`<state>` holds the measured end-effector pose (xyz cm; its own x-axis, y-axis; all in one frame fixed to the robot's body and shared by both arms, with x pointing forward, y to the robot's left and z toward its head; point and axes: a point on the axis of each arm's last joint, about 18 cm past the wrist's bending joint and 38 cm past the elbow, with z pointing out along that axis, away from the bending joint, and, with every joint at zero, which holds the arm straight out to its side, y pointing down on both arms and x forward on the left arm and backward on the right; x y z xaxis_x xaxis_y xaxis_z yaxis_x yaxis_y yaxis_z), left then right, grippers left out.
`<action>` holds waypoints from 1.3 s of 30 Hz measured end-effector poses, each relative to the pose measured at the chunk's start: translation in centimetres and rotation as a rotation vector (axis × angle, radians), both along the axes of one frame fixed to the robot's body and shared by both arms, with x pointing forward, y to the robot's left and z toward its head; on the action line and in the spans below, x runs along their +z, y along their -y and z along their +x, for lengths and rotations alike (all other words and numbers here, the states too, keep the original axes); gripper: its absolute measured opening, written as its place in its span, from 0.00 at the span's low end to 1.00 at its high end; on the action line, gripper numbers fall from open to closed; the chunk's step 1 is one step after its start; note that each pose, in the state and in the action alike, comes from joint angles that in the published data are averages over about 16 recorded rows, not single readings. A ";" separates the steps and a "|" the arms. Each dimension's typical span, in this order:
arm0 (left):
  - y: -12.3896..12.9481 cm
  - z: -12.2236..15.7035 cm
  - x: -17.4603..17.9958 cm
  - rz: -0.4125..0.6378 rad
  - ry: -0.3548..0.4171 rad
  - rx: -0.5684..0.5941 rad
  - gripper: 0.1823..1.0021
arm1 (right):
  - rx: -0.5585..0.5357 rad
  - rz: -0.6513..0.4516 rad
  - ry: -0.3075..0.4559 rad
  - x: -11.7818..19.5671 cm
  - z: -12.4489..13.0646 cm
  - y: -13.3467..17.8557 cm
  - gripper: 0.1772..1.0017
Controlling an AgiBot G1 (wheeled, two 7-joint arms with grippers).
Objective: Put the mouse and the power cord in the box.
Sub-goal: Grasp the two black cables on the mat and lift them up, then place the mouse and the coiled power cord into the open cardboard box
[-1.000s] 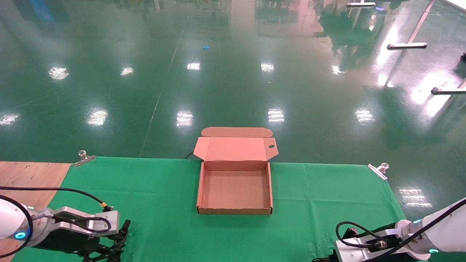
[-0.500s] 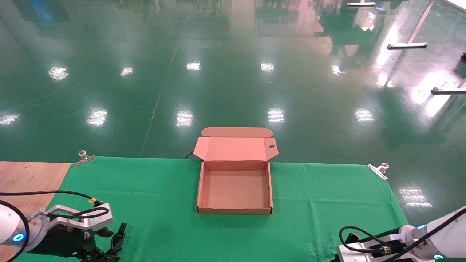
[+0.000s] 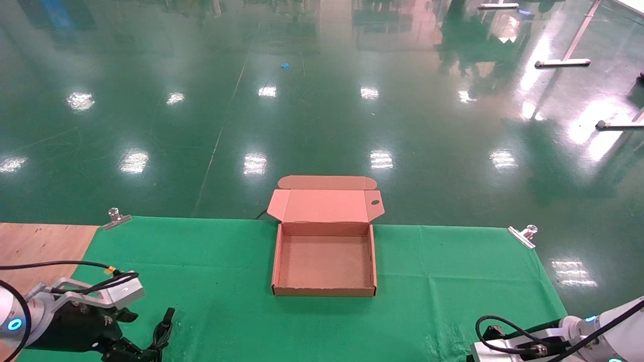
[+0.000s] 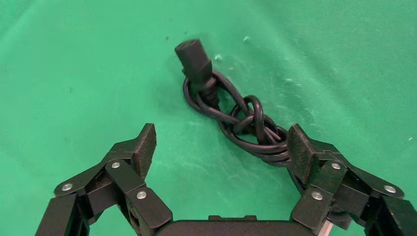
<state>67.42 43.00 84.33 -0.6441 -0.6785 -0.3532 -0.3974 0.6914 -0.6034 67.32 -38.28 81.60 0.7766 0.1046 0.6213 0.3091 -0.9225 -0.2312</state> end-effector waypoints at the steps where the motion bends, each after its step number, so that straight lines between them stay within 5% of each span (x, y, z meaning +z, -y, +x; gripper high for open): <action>1: 0.0 0.0 -0.2 -0.009 -0.004 0.008 0.91 | 0.001 0.001 -0.001 -0.1 -0.1 0.1 0.05; 21: 0.7 -0.2 -3.2 -0.030 -0.050 0.037 1.00 | -0.014 0.012 -0.011 -0.9 -1.0 1.6 0.05; 39: 0.6 -0.2 -2.7 -0.011 -0.043 0.019 0.87 | -0.018 0.017 -0.010 -1.0 -1.0 1.7 0.05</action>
<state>67.20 42.41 81.61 -0.6454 -0.6944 -0.3183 -0.4361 0.6771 -0.5928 66.33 -39.95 80.65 0.7844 0.0797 0.6151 0.2899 -0.9239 -0.2499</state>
